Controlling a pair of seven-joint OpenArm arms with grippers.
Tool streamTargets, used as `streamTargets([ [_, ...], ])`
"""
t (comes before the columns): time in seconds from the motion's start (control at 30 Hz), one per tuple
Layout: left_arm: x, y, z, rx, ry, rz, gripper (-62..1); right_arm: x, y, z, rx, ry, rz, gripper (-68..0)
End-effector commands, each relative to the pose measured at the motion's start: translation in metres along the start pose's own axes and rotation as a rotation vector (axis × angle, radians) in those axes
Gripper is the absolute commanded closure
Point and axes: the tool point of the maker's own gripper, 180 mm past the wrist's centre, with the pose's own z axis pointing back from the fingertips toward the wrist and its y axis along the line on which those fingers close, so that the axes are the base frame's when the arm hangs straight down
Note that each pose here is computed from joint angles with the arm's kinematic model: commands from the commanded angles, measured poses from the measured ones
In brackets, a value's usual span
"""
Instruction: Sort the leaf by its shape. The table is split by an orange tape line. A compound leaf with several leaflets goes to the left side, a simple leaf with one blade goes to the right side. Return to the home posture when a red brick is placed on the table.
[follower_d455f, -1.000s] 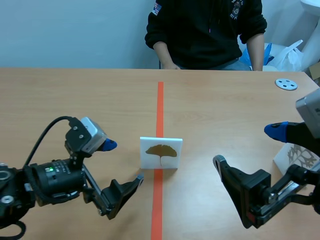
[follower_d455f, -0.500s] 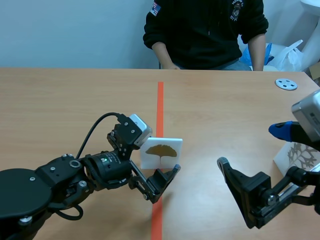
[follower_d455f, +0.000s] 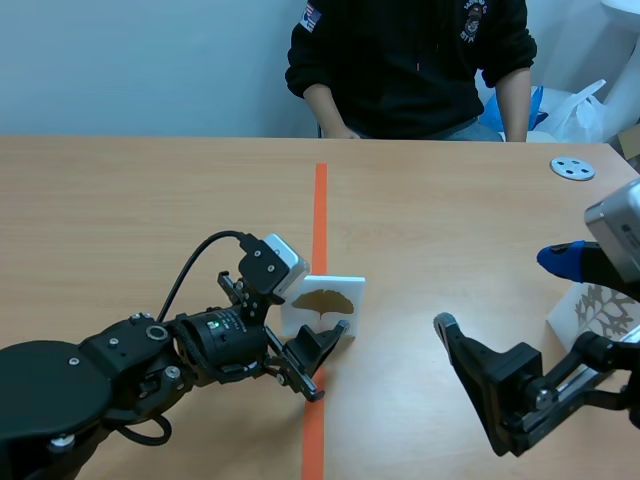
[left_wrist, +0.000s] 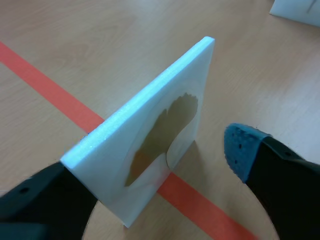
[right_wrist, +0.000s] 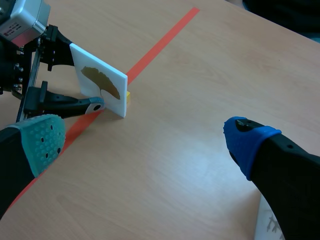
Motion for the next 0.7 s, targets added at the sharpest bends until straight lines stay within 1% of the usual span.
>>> streamTargets([
  [0.0, 0.0119, 0.0021, -0.0025, 0.006, -0.039, -0.003, -33.7, 0.0114, -0.0027, -0.0006, 0.000, -0.041, 0.011, -67.9],
  [0.1, 0.0118, 0.0023, -0.0025, 0.007, -0.039, -0.003, -27.7, 0.0114, -0.0027, -0.0006, 0.000, -0.041, 0.011, -67.9],
  [0.2, 0.0112, 0.0069, -0.0023, 0.032, -0.035, -0.012, -21.0, 0.0114, -0.0027, -0.0006, 0.000, -0.041, 0.011, -67.9],
  [0.33, 0.0110, 0.0074, -0.0021, 0.034, -0.035, -0.013, -9.3, 0.0115, -0.0027, -0.0006, 0.000, -0.042, 0.011, -67.9],
  [0.4, 0.0106, 0.0079, -0.0016, 0.035, -0.033, -0.014, -5.4, 0.0115, -0.0027, -0.0006, 0.000, -0.042, 0.011, -67.9],
  [0.47, 0.0106, 0.0078, -0.0016, 0.034, -0.033, -0.014, -4.0, 0.0115, -0.0027, -0.0006, 0.000, -0.042, 0.011, -67.9],
  [0.57, 0.0108, 0.0076, -0.0014, 0.031, -0.032, -0.014, -4.0, 0.0115, -0.0027, -0.0006, 0.000, -0.042, 0.011, -67.9],
  [0.67, 0.0173, 0.0086, 0.0001, 0.023, -0.041, 0.003, -4.0, 0.0121, -0.0027, -0.0006, 0.000, -0.045, 0.011, -67.9],
])
